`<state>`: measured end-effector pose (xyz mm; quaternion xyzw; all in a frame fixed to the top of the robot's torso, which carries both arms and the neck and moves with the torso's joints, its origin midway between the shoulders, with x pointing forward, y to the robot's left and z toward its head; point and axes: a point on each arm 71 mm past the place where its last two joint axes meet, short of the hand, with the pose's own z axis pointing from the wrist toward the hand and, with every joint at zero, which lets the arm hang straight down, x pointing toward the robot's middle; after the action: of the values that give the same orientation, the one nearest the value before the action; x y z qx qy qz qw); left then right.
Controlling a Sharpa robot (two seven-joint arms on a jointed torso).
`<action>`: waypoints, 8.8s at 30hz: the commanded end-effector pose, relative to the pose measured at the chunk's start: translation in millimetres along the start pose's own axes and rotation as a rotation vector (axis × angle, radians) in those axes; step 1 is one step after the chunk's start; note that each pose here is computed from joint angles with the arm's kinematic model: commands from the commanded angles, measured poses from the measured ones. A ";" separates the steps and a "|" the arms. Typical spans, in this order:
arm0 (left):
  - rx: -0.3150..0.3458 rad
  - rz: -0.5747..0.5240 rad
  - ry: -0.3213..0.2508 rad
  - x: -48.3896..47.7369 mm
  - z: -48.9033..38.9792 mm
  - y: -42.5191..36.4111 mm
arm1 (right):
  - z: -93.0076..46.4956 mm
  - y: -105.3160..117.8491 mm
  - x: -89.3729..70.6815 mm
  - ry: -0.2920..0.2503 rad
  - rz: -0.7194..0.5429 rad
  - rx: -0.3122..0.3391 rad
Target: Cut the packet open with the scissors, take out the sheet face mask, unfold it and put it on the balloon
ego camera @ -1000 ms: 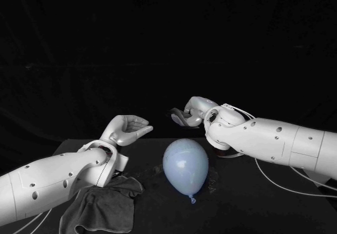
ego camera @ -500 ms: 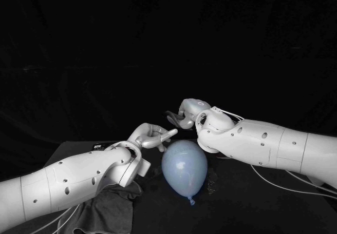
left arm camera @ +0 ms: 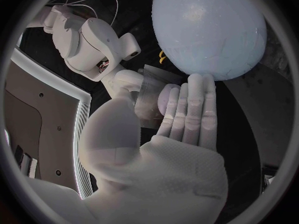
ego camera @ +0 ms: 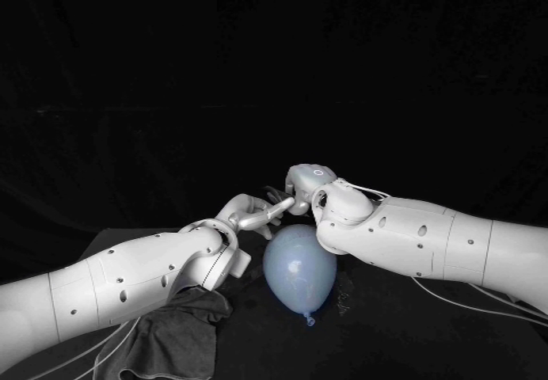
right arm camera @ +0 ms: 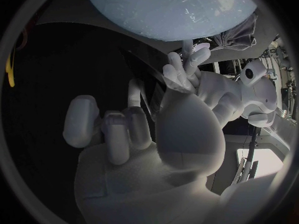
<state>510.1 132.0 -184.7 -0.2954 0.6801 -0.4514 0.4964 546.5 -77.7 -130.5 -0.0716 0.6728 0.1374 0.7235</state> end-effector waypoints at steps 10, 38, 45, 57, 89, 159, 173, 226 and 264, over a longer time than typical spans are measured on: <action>-0.010 -0.005 0.000 3.6 0.0 -4.7 | -2.6 7.1 2.8 -0.011 -0.100 -0.025; -0.050 -0.003 -0.011 -5.2 -0.6 1.4 | -7.8 4.1 4.6 0.010 -0.095 -0.032; -0.052 -0.010 -0.023 -7.2 -0.1 2.1 | -8.8 2.7 5.0 0.020 -0.083 -0.035; -0.065 -0.016 -0.059 -10.3 2.8 1.6 | -16.3 7.4 3.6 0.023 -0.027 -0.080; -0.034 0.008 -0.077 -11.9 9.4 -9.0 | -18.3 1.4 3.0 0.070 0.057 -0.129; -0.202 0.127 0.033 -31.4 22.4 -28.8 | -75.8 18.5 -26.6 -0.092 0.007 -0.509; -0.202 0.127 0.043 -29.3 20.1 -29.7 | -69.2 11.7 -27.9 -0.136 0.015 -0.442; -0.186 0.007 0.093 -21.2 7.8 -34.1 | -58.5 -0.3 -14.4 -0.006 -0.188 -0.204; -0.069 -0.166 0.179 -12.1 0.8 -45.6 | -52.5 -2.3 -18.5 -0.084 -0.063 -0.251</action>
<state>517.5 134.8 -146.4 -0.3527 0.7155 -0.4506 0.4008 491.7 -90.3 -113.0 -0.1892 0.6093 0.2072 0.7417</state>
